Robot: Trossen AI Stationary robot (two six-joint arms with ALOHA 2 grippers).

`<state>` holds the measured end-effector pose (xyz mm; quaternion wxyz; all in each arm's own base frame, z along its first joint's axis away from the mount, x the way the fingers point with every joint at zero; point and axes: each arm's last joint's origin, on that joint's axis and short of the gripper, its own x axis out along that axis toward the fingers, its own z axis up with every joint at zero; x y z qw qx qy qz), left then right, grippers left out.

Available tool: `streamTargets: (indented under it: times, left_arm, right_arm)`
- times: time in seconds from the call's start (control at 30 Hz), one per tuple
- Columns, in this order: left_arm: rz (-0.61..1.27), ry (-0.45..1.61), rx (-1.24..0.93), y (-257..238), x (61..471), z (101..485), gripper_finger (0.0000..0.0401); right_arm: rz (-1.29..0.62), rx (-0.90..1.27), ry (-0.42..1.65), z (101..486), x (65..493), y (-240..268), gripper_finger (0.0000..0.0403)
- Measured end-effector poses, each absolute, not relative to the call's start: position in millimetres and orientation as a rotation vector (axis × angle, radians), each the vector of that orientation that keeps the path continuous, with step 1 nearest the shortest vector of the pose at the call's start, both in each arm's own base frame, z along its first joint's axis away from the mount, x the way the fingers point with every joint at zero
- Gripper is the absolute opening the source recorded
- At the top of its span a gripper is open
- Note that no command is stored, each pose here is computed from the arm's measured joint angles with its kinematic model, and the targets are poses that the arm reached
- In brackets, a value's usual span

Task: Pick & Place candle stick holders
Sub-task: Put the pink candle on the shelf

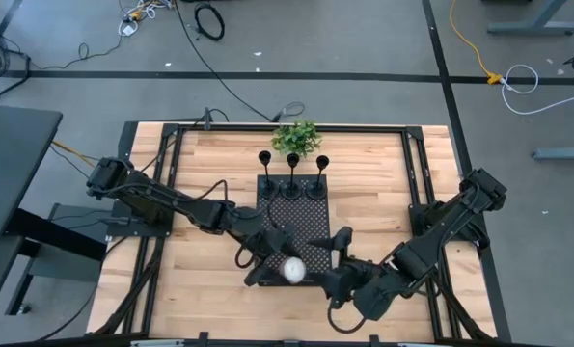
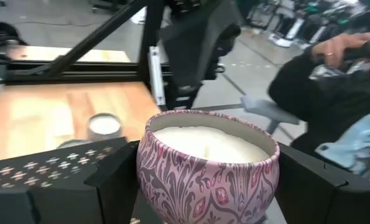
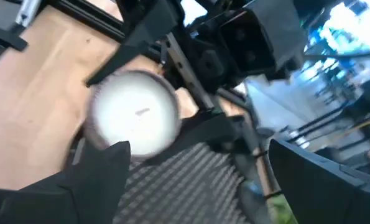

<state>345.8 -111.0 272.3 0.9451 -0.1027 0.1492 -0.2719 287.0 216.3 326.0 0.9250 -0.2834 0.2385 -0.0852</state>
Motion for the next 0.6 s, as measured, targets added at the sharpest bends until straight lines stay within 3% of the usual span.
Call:
streamTargets:
  times: [0.33,0.6]
  left_arm:
    - [-0.433,0.364,-0.135,-127,333,271,0.0301]
    - [-0.296,0.435,-0.075,-137,316,273,0.0301]
  right_arm:
    - [-0.282,-0.384,0.575,325,266,202,0.0378]
    - [-0.320,-0.367,0.577,325,260,200,0.0378]
